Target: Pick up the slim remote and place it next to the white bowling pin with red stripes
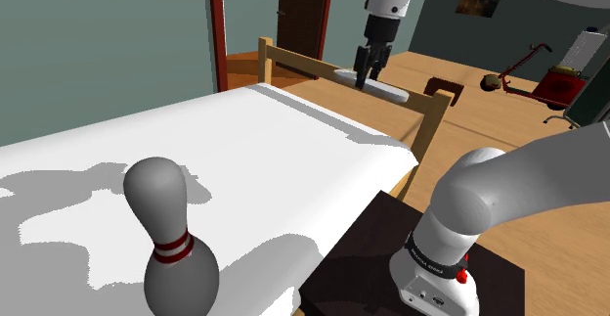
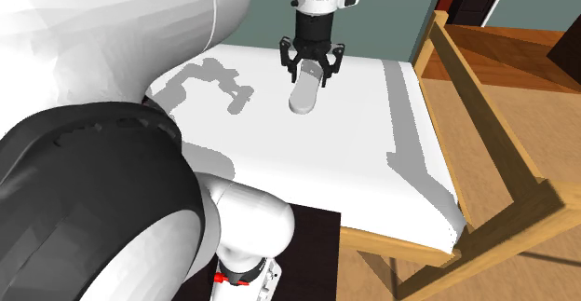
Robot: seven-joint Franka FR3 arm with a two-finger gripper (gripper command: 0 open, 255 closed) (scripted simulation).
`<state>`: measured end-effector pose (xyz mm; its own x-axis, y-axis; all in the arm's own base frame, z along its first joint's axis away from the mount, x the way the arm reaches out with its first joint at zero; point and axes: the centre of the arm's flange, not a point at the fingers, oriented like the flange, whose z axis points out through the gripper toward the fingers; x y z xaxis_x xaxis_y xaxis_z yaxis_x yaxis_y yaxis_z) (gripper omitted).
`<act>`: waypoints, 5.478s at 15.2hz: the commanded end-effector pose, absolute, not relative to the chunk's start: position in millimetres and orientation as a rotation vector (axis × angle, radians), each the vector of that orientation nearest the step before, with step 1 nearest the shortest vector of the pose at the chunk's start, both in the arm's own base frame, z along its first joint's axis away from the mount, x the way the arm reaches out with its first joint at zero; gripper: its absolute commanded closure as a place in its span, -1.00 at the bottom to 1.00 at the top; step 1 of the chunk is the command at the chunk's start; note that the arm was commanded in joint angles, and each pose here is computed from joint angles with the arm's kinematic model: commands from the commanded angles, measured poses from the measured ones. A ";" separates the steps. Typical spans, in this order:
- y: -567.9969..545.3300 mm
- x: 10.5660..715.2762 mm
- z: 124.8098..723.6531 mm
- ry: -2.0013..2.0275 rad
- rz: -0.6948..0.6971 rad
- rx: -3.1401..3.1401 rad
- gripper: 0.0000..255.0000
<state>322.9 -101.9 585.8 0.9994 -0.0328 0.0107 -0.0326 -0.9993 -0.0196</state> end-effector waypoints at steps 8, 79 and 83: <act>-101.4 323.4 633.4 0.051 -0.017 -3.122 1.00; 356.2 439.0 544.6 0.051 -0.017 -3.122 1.00; 356.2 439.0 523.5 0.051 -0.017 -3.122 1.00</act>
<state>439.7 356.4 528.8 0.9994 -0.0328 0.0099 -0.0326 -0.9993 -0.0192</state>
